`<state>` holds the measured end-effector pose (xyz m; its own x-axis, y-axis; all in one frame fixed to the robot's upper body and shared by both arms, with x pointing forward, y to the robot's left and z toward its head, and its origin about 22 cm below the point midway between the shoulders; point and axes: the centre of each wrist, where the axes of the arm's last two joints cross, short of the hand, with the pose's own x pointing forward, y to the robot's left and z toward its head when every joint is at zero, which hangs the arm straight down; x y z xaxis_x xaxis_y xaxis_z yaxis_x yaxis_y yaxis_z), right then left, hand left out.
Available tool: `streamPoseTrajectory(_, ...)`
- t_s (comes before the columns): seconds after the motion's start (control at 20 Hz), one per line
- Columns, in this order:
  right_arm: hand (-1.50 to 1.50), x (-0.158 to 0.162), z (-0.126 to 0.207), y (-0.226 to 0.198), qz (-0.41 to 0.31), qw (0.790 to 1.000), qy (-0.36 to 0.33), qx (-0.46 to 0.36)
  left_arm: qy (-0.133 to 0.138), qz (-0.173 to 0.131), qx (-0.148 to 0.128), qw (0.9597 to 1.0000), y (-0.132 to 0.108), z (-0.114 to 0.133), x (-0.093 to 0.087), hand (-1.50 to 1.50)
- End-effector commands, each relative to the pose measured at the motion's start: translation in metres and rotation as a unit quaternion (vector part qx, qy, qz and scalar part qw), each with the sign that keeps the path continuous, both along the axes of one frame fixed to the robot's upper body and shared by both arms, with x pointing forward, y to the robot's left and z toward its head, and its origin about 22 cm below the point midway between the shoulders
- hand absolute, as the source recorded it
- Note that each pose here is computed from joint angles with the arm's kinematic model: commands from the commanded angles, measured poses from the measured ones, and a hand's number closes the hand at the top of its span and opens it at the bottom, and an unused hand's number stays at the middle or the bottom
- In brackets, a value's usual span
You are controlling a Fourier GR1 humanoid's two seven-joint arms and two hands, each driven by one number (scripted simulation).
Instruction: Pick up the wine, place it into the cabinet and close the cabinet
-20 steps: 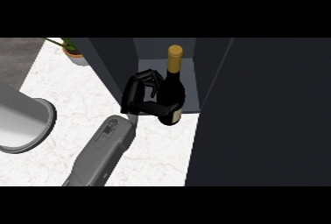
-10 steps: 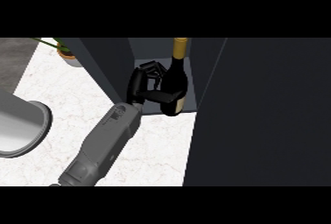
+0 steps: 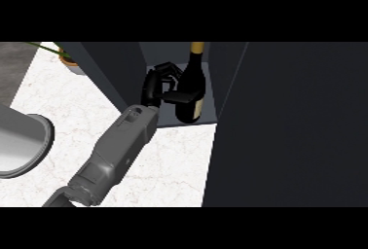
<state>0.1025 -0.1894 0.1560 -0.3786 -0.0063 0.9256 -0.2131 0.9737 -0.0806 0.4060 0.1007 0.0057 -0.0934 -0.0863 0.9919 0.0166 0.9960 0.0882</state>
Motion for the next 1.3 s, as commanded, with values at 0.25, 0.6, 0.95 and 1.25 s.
streamPoseTrajectory(0.25, -1.5, -0.026, 0.025, -0.007, 0.04, 0.998, 0.004, 0.048, 0.017, 0.031, -0.023, 0.9991, 0.006, 0.0, 0.008, 1.5)
streamPoseTrajectory(0.6, -1.5, -0.025, 0.022, -0.006, 0.053, 0.997, 0.007, 0.048, -0.01, 0.062, 0.014, 0.998, 0.018, 0.006, 0.017, 1.5)
streamPoseTrajectory(0.95, -1.5, -0.027, 0.021, -0.008, 0.064, 0.997, -0.005, 0.04, -0.025, 0.092, 0.061, 0.9936, 0.043, 0.029, 0.033, -1.5)
streamPoseTrajectory(1.25, -1.5, -0.024, 0.012, -0.007, 0.063, 0.997, -0.003, 0.033, -0.03, 0.118, 0.092, 0.9883, 0.04, 0.022, 0.03, -1.5)
